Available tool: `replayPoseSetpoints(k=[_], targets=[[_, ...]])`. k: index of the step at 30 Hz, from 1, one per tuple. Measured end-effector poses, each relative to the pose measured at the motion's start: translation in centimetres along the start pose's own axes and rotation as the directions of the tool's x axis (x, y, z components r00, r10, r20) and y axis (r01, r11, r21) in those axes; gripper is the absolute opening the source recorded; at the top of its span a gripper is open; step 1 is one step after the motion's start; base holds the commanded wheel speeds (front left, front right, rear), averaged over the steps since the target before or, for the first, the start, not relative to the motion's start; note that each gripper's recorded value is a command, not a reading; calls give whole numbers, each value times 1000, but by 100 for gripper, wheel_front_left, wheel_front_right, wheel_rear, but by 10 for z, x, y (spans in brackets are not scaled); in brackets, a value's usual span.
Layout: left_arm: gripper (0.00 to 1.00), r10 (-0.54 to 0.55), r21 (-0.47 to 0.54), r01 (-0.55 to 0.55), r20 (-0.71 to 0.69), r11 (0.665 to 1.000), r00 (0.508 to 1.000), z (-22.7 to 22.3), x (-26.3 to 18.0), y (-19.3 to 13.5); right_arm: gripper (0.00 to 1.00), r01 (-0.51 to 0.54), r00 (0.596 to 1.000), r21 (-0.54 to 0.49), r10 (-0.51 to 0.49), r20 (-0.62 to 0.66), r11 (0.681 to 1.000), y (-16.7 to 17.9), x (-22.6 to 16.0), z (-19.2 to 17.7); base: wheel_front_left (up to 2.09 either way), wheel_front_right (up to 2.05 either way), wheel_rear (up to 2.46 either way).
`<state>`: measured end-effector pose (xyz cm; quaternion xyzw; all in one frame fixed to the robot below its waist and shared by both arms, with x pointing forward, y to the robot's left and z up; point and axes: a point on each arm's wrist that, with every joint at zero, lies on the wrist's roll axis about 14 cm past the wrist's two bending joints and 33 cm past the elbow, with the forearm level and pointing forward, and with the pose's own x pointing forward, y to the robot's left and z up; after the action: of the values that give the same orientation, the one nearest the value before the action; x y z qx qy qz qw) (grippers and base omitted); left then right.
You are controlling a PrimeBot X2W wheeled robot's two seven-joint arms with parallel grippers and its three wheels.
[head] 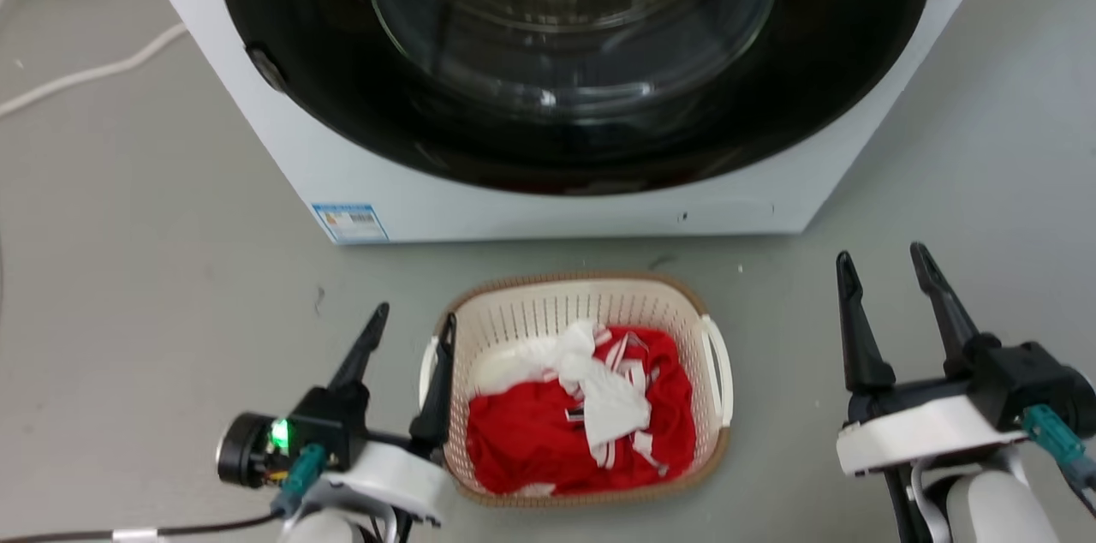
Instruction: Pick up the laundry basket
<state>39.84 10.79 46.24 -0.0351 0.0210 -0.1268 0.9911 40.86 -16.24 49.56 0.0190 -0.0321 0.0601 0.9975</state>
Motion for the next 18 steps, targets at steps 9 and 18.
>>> replayPoseSetpoints(k=[9, 18], targets=[[100, -1, 5, 2, -221, 1000, 975, -85, 45, 31, 100, 14, 979, 16, -10, -203, 1000, -10, 32, -84, 0, 0, 0], [100, -19, 8, 27, -514, 1000, 858, -195, 54, 52, 100, -4, 874, 34, 20, -485, 999, -8, 43, -189, 0, 0, 0]])
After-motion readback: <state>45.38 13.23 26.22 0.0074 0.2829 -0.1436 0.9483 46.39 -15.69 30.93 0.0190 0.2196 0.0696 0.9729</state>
